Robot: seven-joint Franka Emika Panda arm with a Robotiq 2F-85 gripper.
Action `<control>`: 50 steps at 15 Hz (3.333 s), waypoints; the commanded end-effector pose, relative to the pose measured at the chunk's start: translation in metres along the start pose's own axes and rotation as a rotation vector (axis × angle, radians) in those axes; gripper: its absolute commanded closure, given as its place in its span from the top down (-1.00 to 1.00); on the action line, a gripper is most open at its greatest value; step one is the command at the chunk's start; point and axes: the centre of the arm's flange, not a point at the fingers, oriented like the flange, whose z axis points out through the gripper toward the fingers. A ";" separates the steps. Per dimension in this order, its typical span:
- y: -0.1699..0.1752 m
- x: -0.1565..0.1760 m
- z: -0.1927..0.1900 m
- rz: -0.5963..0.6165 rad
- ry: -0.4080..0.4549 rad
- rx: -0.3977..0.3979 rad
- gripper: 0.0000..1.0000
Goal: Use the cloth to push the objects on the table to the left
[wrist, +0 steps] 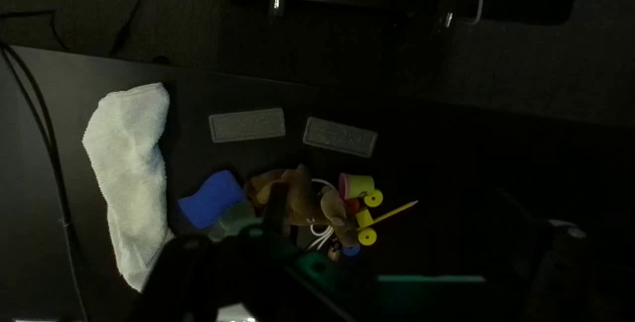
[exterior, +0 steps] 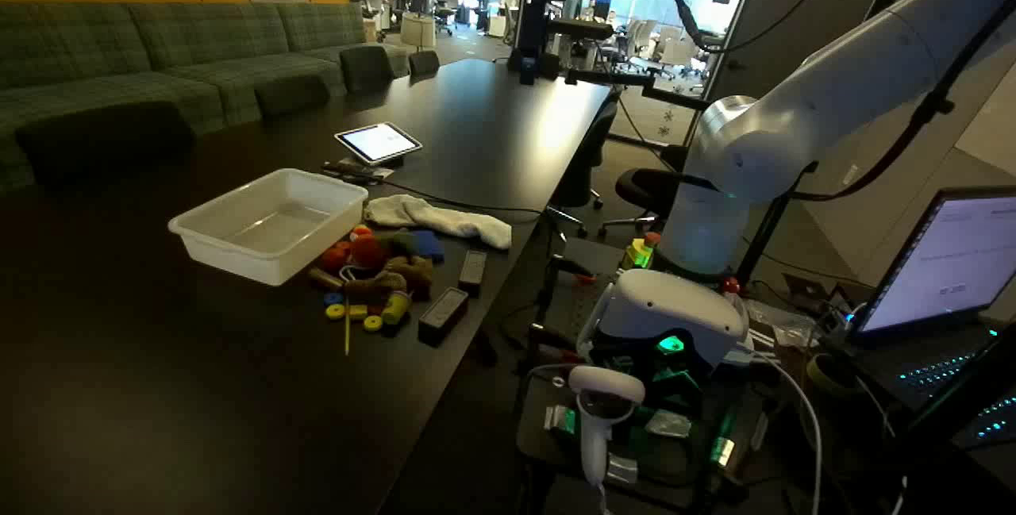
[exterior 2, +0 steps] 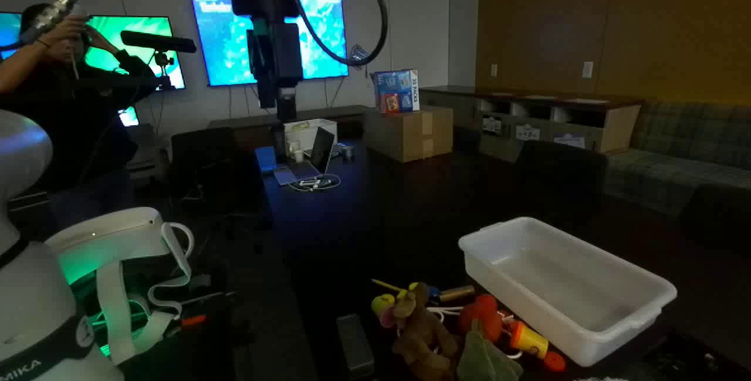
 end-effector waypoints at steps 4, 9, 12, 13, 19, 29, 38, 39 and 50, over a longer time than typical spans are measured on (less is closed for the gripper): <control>0.000 0.000 -0.008 0.000 0.017 -0.003 1.00; 0.036 0.040 0.027 0.003 0.044 -0.012 1.00; 0.046 0.074 0.052 -0.028 0.067 -0.015 1.00; 0.048 0.084 0.063 -0.034 0.076 -0.023 1.00; 0.081 0.144 0.146 -0.069 0.122 -0.082 1.00; 0.176 0.192 0.313 0.047 0.078 -0.135 1.00; 0.253 0.204 0.401 0.152 0.002 -0.105 1.00; 0.259 0.204 0.408 0.159 -0.007 -0.096 1.00; 0.307 0.216 0.464 0.233 -0.043 -0.090 1.00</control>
